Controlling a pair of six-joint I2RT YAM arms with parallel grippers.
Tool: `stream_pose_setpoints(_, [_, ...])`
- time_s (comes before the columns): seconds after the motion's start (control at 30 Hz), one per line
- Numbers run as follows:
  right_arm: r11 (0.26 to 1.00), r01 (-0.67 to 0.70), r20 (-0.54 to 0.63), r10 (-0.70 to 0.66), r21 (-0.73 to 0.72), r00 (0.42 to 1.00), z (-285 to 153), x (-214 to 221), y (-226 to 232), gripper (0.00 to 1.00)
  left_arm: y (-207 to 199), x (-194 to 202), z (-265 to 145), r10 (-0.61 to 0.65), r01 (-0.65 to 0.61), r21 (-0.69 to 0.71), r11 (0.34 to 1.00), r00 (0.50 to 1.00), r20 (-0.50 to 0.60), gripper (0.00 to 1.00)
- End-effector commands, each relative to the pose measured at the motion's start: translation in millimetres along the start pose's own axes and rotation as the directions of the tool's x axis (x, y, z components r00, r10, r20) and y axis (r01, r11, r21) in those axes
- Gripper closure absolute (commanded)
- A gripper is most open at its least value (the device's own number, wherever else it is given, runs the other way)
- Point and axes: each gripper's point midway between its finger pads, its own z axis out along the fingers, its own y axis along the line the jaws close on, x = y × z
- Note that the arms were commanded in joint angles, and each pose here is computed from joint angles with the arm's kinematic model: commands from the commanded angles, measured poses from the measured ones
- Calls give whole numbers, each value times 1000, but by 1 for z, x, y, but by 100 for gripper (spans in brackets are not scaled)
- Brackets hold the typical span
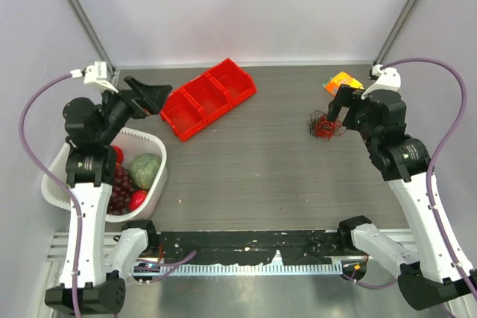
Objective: Untangle the cables
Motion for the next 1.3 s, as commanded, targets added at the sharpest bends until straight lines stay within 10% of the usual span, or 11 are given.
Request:
stream_pose_setpoints(0.0, [995, -41, -19, 39, -87, 999, 15, -4, 25, 1, -25, 32, 6, -31, 67, 201, 977, 984, -174, 0])
stream_pose_setpoints(0.37, [960, -207, -76, 225, 190, 971, 130, 54, -22, 1, -21, 77, 7, -265, 343, 198, 918, 904, -336, 0])
stream_pose_setpoints(0.63, [922, -228, -220, 303, 312, 927, 210, 107, -81, 4, 48, 81, -13, -253, 225, -188, 956, 958, -137, 0])
stream_pose_setpoints(0.8, [952, -244, -380, 299, 187, 875, 244, 147, -51, 21, 45, 85, -19, -215, 185, -176, 967, 961, -175, 0])
stream_pose_setpoints(1.27, [900, -304, -649, 31, -313, 760, 66, 273, 148, 43, -34, 192, -17, -118, 196, 103, 975, 853, -509, 14])
